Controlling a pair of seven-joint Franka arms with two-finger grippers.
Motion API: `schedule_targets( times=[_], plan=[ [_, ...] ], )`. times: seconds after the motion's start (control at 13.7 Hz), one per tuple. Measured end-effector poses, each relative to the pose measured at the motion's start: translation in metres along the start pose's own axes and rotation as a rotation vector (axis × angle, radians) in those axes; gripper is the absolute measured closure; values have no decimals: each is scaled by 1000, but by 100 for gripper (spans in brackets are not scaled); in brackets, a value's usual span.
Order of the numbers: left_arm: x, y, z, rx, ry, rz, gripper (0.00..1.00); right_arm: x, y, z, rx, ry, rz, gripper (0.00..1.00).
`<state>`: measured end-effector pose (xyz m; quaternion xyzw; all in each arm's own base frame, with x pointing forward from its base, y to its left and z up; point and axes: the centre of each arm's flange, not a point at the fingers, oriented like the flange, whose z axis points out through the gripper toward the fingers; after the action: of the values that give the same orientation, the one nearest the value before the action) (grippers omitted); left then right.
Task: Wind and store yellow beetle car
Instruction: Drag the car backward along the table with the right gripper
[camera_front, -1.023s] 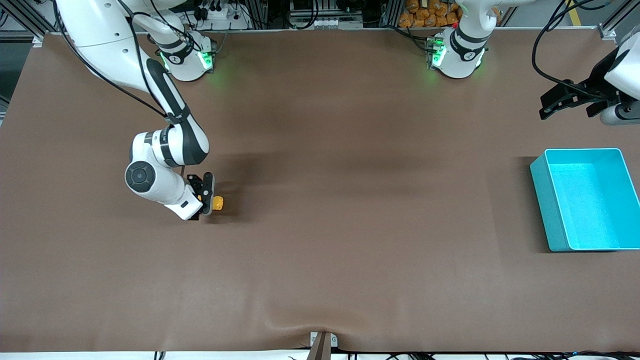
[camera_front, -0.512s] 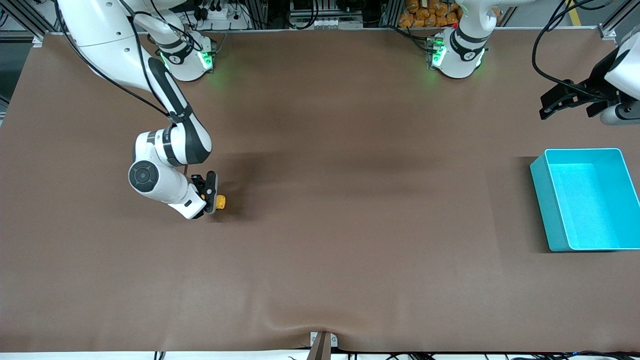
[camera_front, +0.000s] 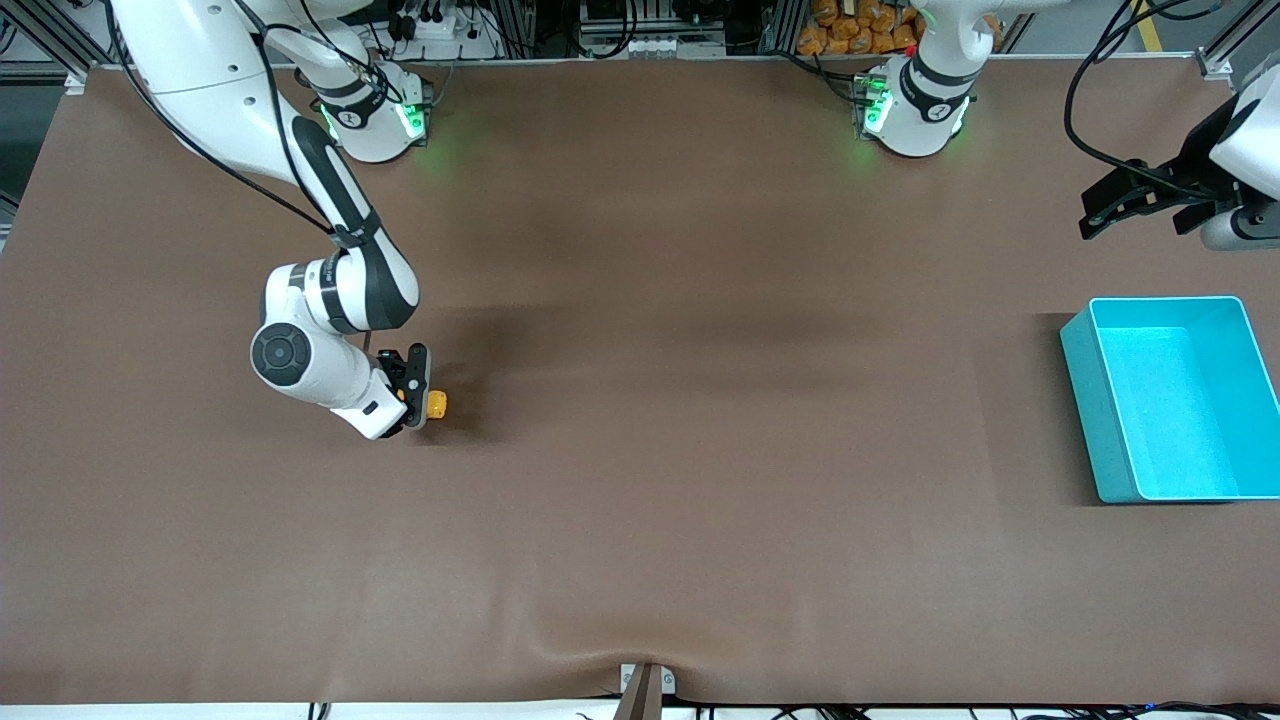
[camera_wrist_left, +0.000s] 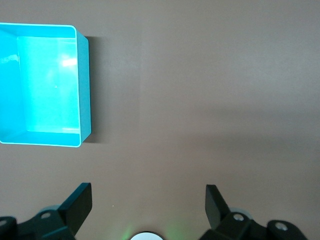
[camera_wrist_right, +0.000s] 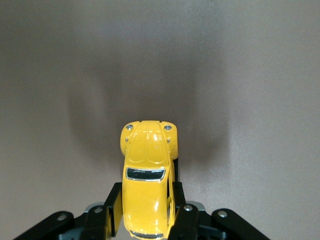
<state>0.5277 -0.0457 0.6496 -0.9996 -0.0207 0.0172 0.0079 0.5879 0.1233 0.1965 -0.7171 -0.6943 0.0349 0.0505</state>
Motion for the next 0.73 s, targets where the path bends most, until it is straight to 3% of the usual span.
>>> schedule_targets(
  times=[0.37, 0.73],
  plan=[
    [0, 0, 0, 0, 0, 0, 0, -14, 2, 0, 8, 0, 7, 57],
    [0, 0, 0, 0, 0, 0, 0, -51, 6, 0, 25, 6, 0, 57]
  ],
)
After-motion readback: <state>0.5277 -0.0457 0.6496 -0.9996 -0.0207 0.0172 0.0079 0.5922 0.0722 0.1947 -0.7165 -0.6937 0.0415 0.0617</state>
